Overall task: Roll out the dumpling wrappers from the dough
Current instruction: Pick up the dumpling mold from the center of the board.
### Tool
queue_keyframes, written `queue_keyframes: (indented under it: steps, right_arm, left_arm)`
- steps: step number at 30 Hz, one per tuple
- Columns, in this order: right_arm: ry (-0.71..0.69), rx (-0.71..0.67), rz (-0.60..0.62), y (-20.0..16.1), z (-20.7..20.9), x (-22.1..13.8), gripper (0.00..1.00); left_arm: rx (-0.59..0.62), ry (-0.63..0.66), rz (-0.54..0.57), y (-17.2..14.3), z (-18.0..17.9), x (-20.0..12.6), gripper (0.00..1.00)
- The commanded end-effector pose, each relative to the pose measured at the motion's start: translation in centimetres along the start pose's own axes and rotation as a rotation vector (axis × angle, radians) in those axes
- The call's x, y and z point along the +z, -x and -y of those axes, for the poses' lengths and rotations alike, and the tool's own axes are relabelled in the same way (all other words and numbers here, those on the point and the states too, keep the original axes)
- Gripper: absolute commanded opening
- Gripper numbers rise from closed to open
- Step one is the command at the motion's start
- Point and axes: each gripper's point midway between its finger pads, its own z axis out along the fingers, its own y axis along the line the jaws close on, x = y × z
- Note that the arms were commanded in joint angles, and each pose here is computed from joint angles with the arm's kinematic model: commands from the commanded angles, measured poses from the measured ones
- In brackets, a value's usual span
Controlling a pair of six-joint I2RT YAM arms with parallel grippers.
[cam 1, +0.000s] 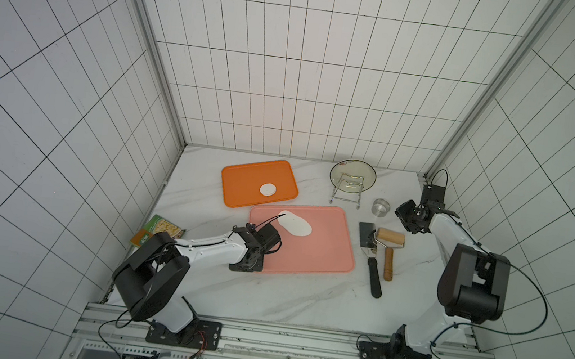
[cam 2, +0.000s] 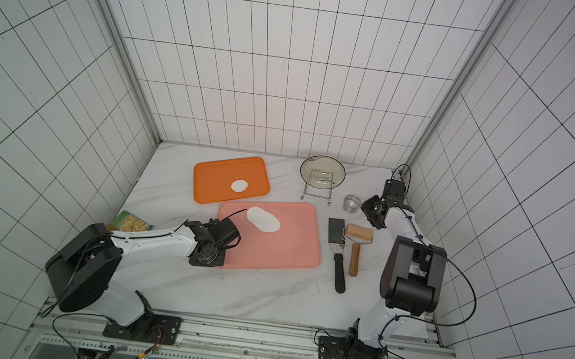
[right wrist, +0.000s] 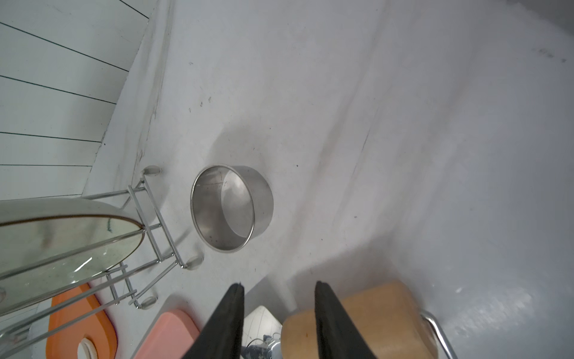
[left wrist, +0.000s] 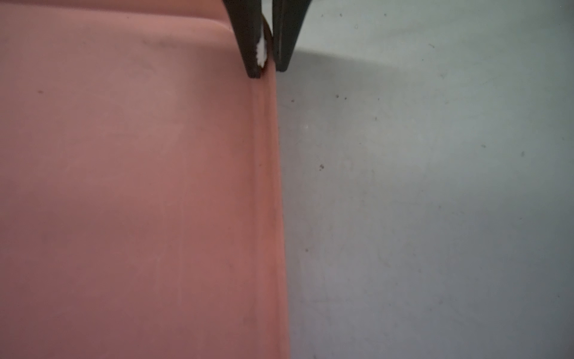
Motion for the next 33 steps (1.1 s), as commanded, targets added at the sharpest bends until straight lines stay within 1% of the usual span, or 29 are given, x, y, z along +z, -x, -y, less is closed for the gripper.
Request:
queue_keyframes:
  steps: [1,8,20,24,30,33]
  right_arm:
    - [0.015,-0.028,-0.048,0.8,-0.9,0.6,0.4]
    - [0.027,-0.03,-0.099,1.1,-1.6,2.9,0.39]
    - [-0.019,-0.057,-0.158,0.5,-1.2,5.3,0.39]
    - [-0.03,-0.064,-0.172,0.0,-1.1,6.0,0.37]
    - [-0.043,-0.077,-0.184,-0.3,-1.1,6.7,0.27]
    - [-0.05,-0.08,-0.186,-0.4,-1.1,6.8,0.19]
  left_arm:
    - [0.024,-0.008,-0.103,-2.8,0.1,0.6,0.07]
    - [0.018,0.011,-0.081,-2.6,-0.6,-0.1,0.07]
    - [0.006,0.006,-0.109,-3.7,-1.1,0.1,0.05]
    - [-0.001,0.01,-0.116,-4.0,-1.4,0.3,0.04]
    - [-0.007,0.014,-0.121,-4.3,-1.6,0.3,0.04]
    - [-0.008,0.016,-0.121,-4.3,-1.7,0.2,0.04]
